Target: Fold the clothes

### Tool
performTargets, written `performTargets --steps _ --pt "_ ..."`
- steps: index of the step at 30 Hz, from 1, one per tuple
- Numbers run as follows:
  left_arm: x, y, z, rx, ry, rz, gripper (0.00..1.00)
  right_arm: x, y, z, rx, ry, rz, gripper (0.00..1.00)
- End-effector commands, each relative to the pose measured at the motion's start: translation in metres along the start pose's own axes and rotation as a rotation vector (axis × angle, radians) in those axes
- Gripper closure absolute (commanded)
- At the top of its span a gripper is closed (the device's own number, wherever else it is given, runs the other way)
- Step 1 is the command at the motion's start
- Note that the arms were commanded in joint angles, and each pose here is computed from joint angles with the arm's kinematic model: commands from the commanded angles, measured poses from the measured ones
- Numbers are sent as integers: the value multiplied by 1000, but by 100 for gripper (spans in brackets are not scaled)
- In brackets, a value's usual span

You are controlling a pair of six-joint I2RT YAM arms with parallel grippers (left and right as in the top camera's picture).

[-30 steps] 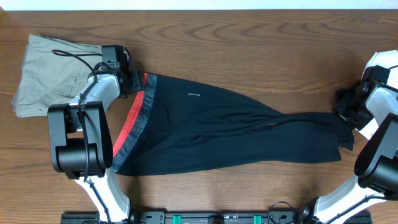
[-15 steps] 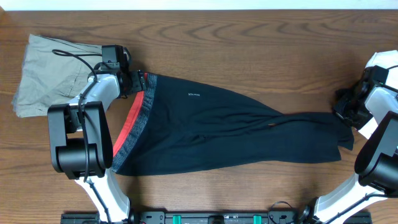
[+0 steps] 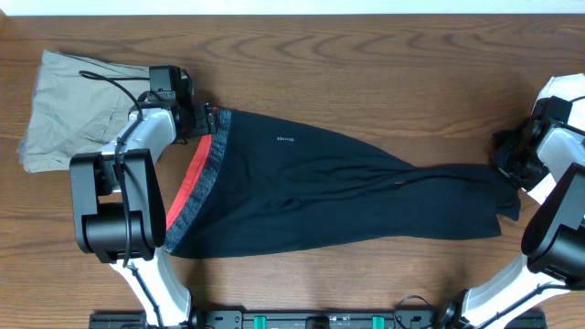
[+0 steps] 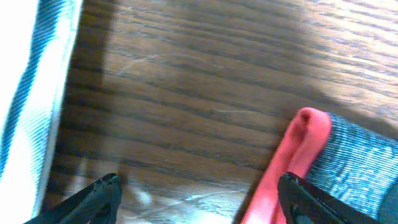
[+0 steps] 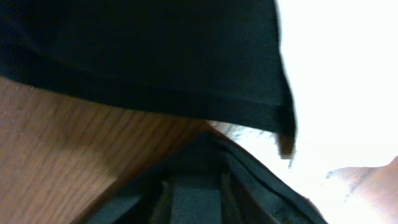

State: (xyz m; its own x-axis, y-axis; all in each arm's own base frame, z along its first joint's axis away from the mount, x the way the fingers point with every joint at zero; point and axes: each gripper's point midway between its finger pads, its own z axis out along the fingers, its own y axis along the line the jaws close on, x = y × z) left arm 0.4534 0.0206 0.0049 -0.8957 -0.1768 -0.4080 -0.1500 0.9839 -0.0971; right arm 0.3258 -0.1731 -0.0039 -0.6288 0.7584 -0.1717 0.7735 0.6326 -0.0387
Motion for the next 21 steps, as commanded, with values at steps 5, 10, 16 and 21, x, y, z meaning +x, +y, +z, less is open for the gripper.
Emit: performTargets --steps 5,10,16,21 --pt "-30 -18 -32 89 -88 22 23 13 -6 19 27 57 -7 60" --pt "-45 -26 -55 113 -154 32 24 13 -5 19 26 57 -7 59" --pt "-36 -39 -45 124 -123 56 24 14 -5 19 23 60 -7 55" --pt "-27 -52 -31 136 -95 83 24 15 -5 19 25 65 -8 51"
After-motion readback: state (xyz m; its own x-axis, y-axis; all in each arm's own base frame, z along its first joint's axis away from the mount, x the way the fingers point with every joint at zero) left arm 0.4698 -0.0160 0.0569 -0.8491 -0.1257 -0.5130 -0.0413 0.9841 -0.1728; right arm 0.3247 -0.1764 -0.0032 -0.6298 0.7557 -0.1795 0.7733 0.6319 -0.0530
